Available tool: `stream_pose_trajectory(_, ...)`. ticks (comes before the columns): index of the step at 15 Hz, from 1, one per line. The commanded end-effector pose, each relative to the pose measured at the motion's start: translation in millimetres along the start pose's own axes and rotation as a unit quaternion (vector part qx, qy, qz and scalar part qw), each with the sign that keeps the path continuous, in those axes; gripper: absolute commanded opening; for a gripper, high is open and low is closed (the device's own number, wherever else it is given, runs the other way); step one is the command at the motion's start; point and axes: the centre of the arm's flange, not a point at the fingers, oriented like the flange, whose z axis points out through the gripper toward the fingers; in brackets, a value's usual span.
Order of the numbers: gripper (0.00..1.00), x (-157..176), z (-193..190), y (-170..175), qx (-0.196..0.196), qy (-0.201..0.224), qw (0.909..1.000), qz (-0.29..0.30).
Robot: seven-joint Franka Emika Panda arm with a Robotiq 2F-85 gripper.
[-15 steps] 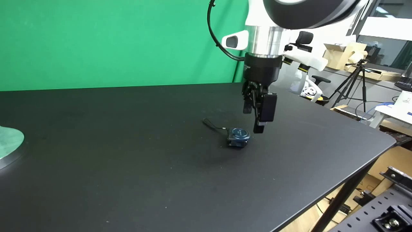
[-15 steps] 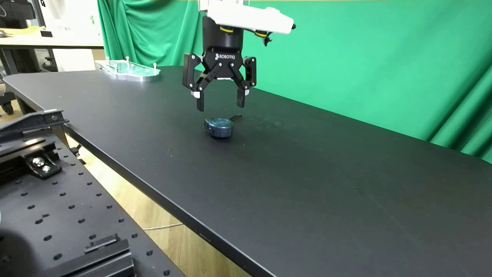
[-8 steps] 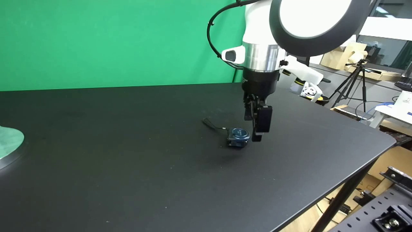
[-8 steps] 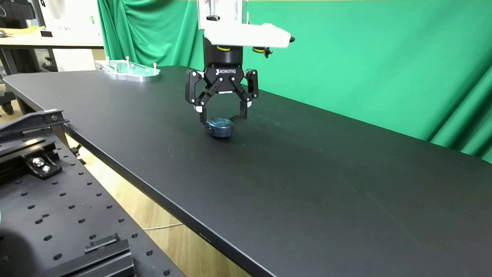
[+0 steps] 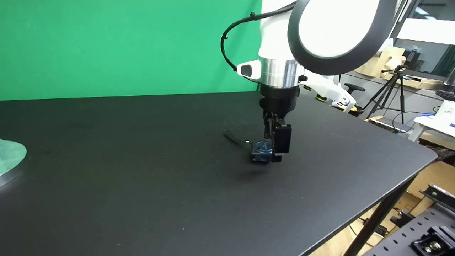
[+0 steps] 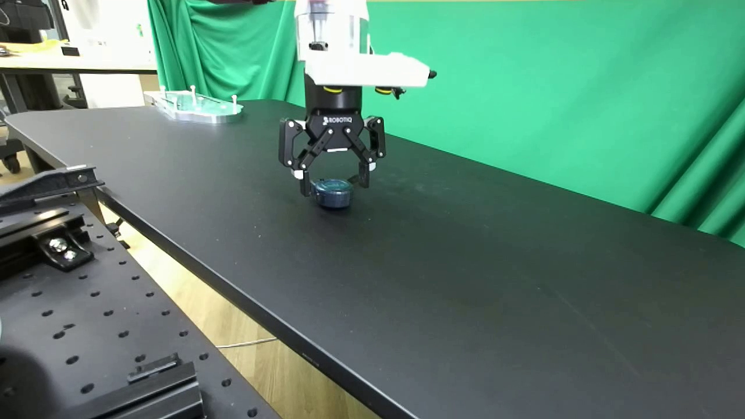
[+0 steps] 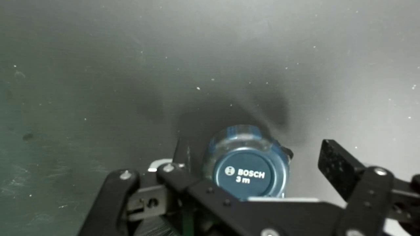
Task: Pick up the measuring tape and slightly move it to the right.
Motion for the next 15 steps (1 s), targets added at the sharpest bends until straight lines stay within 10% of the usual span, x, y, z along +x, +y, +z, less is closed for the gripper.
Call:
stream_pose_trajectory(1,1.00,10.5,10.3,5.4,0.002,0.000,1.0000,0.007)
stream_pose_trajectory(3,1.00,13.4,13.7,6.1,0.006,0.000,1.0000,0.003)
stream_pose_trajectory(4,0.75,14.8,14.9,6.7,0.008,0.001,1.0000,0.003)
stream_pose_trajectory(9,0.45,19.9,19.2,8.6,0.022,0.008,0.9997,0.007)
stream_pose_trajectory(15,0.42,21.8,-3.1,20.9,0.049,0.022,0.9944,0.091)
